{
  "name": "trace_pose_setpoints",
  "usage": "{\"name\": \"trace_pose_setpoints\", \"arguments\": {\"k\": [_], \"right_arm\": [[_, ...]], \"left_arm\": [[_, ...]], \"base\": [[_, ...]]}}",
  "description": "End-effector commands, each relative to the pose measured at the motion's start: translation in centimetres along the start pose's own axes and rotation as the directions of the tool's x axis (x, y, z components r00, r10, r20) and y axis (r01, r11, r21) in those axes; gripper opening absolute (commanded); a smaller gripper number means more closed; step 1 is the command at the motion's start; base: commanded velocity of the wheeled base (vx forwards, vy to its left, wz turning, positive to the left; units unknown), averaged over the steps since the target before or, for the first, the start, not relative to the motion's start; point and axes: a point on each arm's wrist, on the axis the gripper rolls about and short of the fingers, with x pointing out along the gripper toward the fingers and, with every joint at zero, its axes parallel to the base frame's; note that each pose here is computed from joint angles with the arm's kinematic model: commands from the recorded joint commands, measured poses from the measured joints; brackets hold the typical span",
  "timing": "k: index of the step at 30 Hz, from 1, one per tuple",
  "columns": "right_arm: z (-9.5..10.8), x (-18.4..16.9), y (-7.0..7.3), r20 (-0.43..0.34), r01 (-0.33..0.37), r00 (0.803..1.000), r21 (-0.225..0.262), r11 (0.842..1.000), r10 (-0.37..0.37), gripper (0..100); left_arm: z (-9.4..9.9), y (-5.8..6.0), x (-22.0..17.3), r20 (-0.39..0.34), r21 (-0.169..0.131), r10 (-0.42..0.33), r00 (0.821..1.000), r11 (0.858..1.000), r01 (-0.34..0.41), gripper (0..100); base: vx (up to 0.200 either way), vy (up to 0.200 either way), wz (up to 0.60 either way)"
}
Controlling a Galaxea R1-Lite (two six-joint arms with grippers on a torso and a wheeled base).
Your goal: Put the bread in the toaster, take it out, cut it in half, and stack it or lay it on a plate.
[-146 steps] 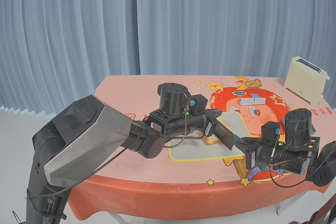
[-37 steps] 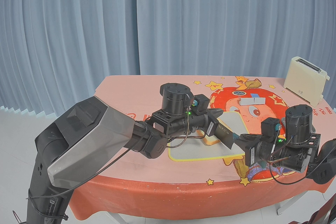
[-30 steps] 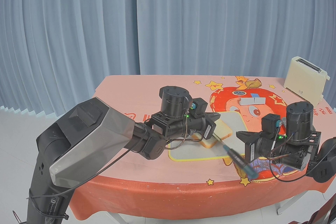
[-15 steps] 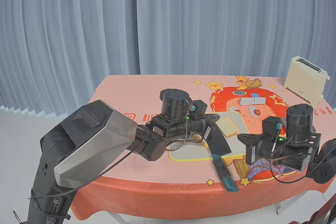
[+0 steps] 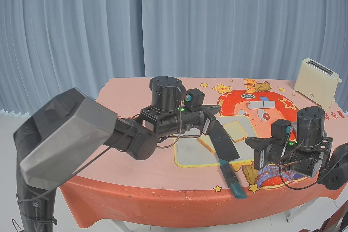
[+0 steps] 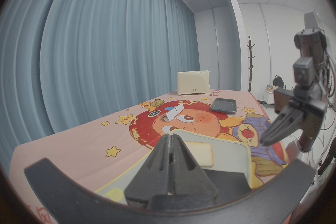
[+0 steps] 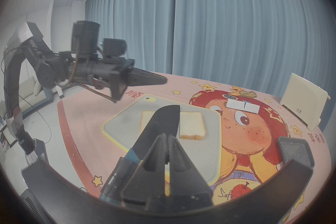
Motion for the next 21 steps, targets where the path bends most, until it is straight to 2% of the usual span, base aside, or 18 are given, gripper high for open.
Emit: {"name": "trace_pose_setpoints", "arguments": {"k": [1,2,3,4,5,7,10,11,13,15,17,18,19,21], "right_arm": [[-0.1,-0.1,0.1,-0.002,-0.001,1.000,-0.003,1.000,0.001,0],[-0.1,-0.2,0.1,-0.001,-0.001,1.000,-0.003,1.000,0.001,0],[0.0,-0.2,0.2,0.004,-0.004,1.000,-0.004,1.000,0.004,0],[0.1,-0.2,0.3,0.005,-0.011,1.000,-0.005,1.000,0.011,0],[0.1,-0.3,0.5,0.008,-0.019,1.000,-0.006,1.000,0.019,100],[0.3,-0.3,0.6,0.016,-0.022,1.000,-0.003,1.000,0.022,100],[1.2,-0.6,1.4,0.047,-0.051,0.998,0.007,0.999,0.051,100],[1.4,-0.6,1.6,0.051,-0.057,0.997,0.008,0.998,0.057,100],[2.0,-0.2,2.3,0.044,-0.073,0.996,0.002,0.997,0.073,100],[2.0,-0.2,2.3,0.044,-0.073,0.996,0.002,0.997,0.073,100],[1.4,1.1,3.6,-0.092,-0.069,0.994,-0.039,0.997,0.065,100],[1.4,1.1,3.7,-0.097,-0.067,0.993,-0.041,0.997,0.063,100],[1.2,1.3,4.2,-0.151,-0.064,0.987,-0.062,0.996,0.054,100],[1.1,1.5,4.8,-0.189,-0.077,0.980,-0.078,0.994,0.061,100]], "left_arm": [[4.6,-0.5,-9.2,0.033,-0.003,0.101,0.994,0.995,-0.101,0],[4.6,-0.5,-9.4,0.033,-0.005,0.107,0.994,0.994,-0.107,0],[4.7,-0.8,-12.2,0.034,-0.014,0.173,0.984,0.985,-0.173,0],[4.8,-1.0,-13.7,0.050,-0.013,0.206,0.977,0.979,-0.206,0],[4.9,-1.1,-15.5,0.072,-0.014,0.238,0.969,0.971,-0.238,0],[4.9,-1.2,-17.9,0.103,-0.016,0.279,0.955,0.960,-0.279,0],[5.1,-1.4,-21.4,0.133,-0.072,0.334,0.933,0.942,-0.327,0],[5.2,-1.4,-21.8,0.136,-0.080,0.337,0.932,0.941,-0.329,0],[5.9,-0.8,-22.8,0.165,-0.106,0.373,0.913,0.927,-0.359,0],[5.9,-0.8,-22.8,0.165,-0.106,0.373,0.913,0.927,-0.359,0],[6.5,2.2,-24.3,0.190,-0.117,0.464,0.865,0.886,-0.449,0],[6.5,2.3,-24.3,0.190,-0.117,0.465,0.865,0.885,-0.451,0],[6.2,3.2,-24.9,0.186,-0.115,0.477,0.859,0.879,-0.463,0],[6.0,3.7,-25.1,0.179,-0.114,0.470,0.864,0.882,-0.457,0]], "base": [[0.000,0.000,0.00],[0.000,0.000,0.00],[0.000,0.000,0.00],[0.000,0.000,0.00],[0.000,0.000,0.00],[0.000,0.000,0.00],[0.000,0.000,0.00],[0.000,0.000,0.00],[0.000,0.000,0.00],[0.000,0.000,0.00],[0.000,0.000,0.00],[0.000,0.000,0.00],[0.000,0.000,0.00],[0.000,0.000,0.00]]}}
